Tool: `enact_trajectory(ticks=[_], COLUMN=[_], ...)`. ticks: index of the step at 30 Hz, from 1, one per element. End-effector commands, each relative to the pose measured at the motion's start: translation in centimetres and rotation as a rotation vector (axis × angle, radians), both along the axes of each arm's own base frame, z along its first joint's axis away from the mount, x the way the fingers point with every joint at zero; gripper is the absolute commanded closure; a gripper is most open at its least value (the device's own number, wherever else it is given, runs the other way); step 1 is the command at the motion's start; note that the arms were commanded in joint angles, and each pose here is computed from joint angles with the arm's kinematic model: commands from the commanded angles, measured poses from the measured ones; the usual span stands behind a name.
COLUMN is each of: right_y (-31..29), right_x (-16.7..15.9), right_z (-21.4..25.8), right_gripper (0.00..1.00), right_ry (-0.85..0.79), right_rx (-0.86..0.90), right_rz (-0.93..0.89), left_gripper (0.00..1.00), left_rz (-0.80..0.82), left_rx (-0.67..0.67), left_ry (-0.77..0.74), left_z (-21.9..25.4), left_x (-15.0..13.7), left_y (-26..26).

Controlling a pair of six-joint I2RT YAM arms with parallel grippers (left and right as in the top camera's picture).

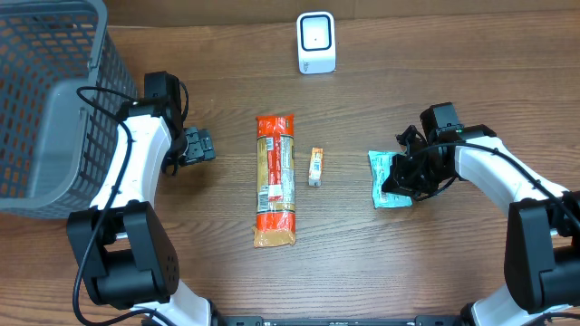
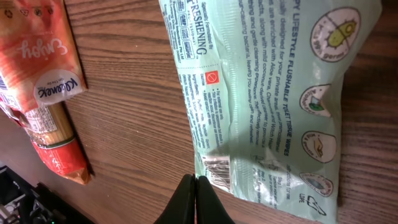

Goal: Scan the item barcode

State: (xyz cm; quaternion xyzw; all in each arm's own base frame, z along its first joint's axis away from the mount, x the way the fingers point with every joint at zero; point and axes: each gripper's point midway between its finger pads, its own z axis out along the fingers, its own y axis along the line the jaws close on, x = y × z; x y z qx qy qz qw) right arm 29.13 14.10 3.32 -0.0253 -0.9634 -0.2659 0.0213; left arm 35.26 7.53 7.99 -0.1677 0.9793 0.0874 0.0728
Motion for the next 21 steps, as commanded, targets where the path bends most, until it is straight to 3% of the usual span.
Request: enact_trajectory(ticks=[1, 21], right_y=[-0.25, -0.31], right_x=[0.0, -0.58], right_z=[-0.06, -1.04], right_gripper=[0.96, 0.96], right_ry=[-0.01, -0.009], right_rx=[-0.008, -0.042], right_rz=[0.002, 0.011], left_gripper=[0.0, 0.0], left_rz=[-0.014, -0.013], left_rx=[0.015, 0.015], left_ry=[-0.024, -0.024], left_z=[0.88, 0.88], left_x=[0.24, 0.23], left_y=[0.18, 0.18])
